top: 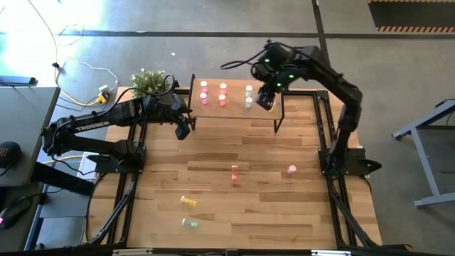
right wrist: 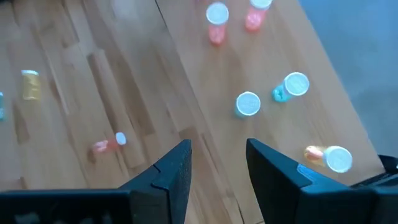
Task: Pick and place medicine bottles onto shelf by color
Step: Adjust the yellow pill bottle on the shelf
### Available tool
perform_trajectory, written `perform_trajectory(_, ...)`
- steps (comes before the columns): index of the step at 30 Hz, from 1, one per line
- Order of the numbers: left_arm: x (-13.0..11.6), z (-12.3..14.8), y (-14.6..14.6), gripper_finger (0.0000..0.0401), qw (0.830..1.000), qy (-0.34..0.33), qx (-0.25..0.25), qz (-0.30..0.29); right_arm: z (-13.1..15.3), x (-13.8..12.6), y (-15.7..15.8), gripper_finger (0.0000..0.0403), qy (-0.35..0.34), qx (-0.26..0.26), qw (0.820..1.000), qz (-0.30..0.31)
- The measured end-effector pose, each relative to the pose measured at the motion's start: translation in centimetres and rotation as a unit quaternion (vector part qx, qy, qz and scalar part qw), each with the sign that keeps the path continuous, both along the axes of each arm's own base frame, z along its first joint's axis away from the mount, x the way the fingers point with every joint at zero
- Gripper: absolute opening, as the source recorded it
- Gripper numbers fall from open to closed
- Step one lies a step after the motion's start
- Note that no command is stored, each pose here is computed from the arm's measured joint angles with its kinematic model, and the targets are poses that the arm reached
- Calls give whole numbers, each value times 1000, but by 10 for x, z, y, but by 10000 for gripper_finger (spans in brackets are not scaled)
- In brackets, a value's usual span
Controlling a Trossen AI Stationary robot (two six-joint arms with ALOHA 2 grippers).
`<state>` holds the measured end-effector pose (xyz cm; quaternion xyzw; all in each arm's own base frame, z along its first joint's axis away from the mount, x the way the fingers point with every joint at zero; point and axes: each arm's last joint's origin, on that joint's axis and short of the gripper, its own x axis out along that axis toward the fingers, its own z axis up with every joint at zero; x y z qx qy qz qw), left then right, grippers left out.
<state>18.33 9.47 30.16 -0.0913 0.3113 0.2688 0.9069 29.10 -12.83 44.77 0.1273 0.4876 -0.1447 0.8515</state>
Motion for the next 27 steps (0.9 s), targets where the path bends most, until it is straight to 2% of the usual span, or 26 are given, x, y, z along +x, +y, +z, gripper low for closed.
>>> perform_trajectory(3, 0, 0, 0, 186, 1000, 0, 0, 0, 8, -16, 11, 145, -5, -11, 1000, -11)
perform_trajectory(7, 0, 0, 0, 186, 1000, 0, 0, 0, -9, -41, 22, 145, 38, -9, 998, -49)
perform_trajectory(10, 0, 0, 0, 186, 1000, 0, 0, 0, -21, -61, 29, 145, 14, -9, 997, -71)
perform_trajectory(16, 0, 0, 0, 186, 1000, 0, 0, 0, -51, -91, 42, 145, -35, -17, 997, -71)
perform_trajectory(23, 0, 0, 0, 186, 1000, 0, 0, 0, -93, -101, 47, 145, -92, -34, 994, -51)
perform_trajectory(27, 0, 0, 0, 186, 1000, 0, 0, 0, -118, -98, 46, 145, -89, -47, 995, -27)
